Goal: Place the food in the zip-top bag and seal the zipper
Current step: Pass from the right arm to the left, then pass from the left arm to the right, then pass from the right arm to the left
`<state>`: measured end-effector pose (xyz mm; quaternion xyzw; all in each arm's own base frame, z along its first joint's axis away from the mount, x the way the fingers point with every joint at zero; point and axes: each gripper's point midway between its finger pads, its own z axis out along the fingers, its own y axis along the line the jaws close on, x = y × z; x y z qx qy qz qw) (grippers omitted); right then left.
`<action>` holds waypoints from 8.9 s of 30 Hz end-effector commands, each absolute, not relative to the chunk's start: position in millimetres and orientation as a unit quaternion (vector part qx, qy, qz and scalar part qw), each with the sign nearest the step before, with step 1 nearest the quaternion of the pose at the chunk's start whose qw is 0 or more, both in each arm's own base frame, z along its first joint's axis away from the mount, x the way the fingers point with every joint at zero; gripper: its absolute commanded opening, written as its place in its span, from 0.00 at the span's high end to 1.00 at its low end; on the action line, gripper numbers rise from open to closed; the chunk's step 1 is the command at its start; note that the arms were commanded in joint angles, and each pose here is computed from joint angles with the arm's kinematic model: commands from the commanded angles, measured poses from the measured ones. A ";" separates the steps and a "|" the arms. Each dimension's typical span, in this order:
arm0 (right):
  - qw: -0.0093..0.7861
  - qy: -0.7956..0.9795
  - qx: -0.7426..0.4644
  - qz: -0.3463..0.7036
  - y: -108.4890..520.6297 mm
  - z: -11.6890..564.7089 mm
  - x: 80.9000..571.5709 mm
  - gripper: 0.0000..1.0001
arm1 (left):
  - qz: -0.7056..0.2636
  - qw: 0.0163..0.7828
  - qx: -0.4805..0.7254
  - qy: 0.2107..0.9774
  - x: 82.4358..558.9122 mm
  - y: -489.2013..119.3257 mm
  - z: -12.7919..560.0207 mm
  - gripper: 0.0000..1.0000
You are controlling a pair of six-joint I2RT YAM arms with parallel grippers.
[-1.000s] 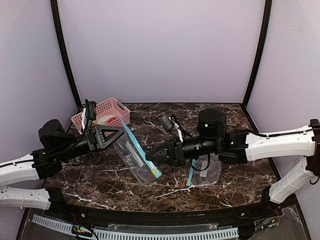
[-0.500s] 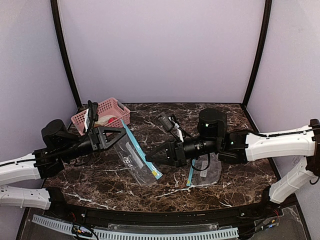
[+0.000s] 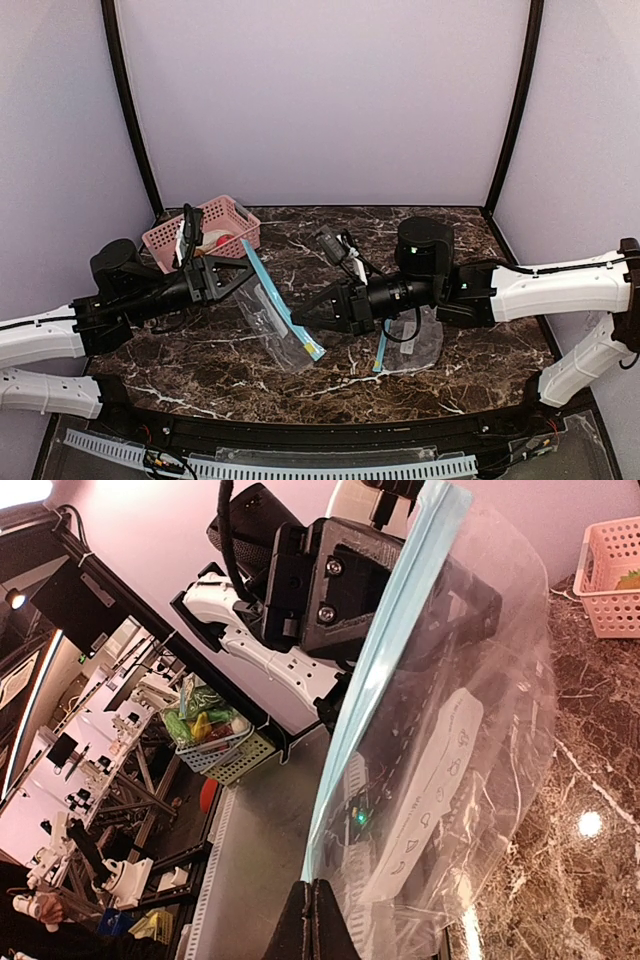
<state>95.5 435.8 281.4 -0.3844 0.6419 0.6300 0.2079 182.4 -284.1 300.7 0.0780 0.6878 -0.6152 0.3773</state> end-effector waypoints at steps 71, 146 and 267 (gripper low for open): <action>0.217 0.637 -0.372 0.639 436.2 284.0 102.8 1.00 | -0.669 0.375 0.125 0.630 162.9 -291.2 325.5 0.57; 0.318 0.853 -0.341 0.234 501.5 181.1 159.0 0.76 | -0.446 0.313 -0.016 0.838 210.4 -266.0 204.7 0.99; 0.334 0.873 -0.277 0.221 475.3 181.4 177.4 1.00 | -0.416 0.282 0.036 0.864 205.6 -292.1 170.9 0.53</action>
